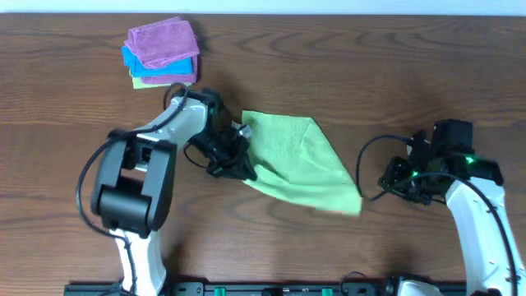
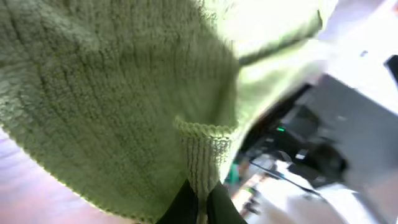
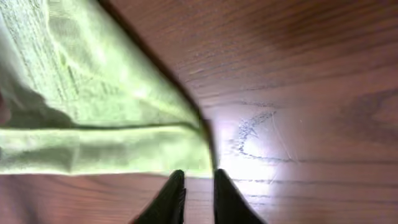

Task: Fold the cloth
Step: 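Hold the cloth with both grippers and stretch it apart, lifting, then lower the cloth flat onto the table with both grippers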

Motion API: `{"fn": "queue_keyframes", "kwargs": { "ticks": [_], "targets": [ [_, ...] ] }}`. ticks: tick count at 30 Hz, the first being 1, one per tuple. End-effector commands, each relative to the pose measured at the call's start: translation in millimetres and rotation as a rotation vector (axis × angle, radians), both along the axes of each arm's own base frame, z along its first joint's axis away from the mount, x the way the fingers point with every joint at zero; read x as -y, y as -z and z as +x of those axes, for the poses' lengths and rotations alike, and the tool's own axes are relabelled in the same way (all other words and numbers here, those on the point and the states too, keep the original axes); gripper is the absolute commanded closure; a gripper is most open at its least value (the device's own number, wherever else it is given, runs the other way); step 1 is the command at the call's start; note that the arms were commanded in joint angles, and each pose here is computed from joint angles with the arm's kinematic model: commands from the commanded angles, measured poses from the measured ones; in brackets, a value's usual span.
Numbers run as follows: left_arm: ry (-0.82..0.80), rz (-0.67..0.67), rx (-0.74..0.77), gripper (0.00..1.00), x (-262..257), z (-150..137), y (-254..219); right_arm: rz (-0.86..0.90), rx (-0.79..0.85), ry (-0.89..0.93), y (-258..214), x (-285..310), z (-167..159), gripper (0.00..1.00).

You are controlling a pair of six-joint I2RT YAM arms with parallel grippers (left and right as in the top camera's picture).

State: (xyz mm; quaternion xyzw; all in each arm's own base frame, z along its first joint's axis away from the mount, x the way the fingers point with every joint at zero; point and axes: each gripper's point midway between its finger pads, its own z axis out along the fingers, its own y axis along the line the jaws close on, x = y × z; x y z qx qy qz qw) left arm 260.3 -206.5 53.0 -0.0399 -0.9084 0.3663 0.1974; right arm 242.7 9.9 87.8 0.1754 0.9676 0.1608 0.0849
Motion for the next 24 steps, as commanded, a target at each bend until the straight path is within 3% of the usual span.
{"fn": "queue_keyframes", "kwargs": {
  "ticks": [1,3,6,8,11,24],
  "targets": [
    [0.049,0.106,0.181,0.94,-16,22,-14,-0.017,0.020,-0.022,-2,2,1,0.69],
    [0.059,0.145,0.247,0.92,-20,31,-25,-0.012,0.025,-0.036,-3,1,1,0.63],
    [0.073,0.182,0.325,0.69,-23,39,-43,0.026,0.052,-0.078,-6,-7,4,0.52],
    [0.084,0.212,0.349,0.49,-26,40,-47,0.043,0.074,-0.113,-8,-13,6,0.46],
    [0.102,0.265,0.371,0.06,-33,37,-49,0.031,0.113,-0.181,-9,-23,12,0.38],
    [0.098,0.298,0.428,0.05,-37,49,-49,-0.132,0.249,-0.446,14,-81,59,0.37]
  ]
}}
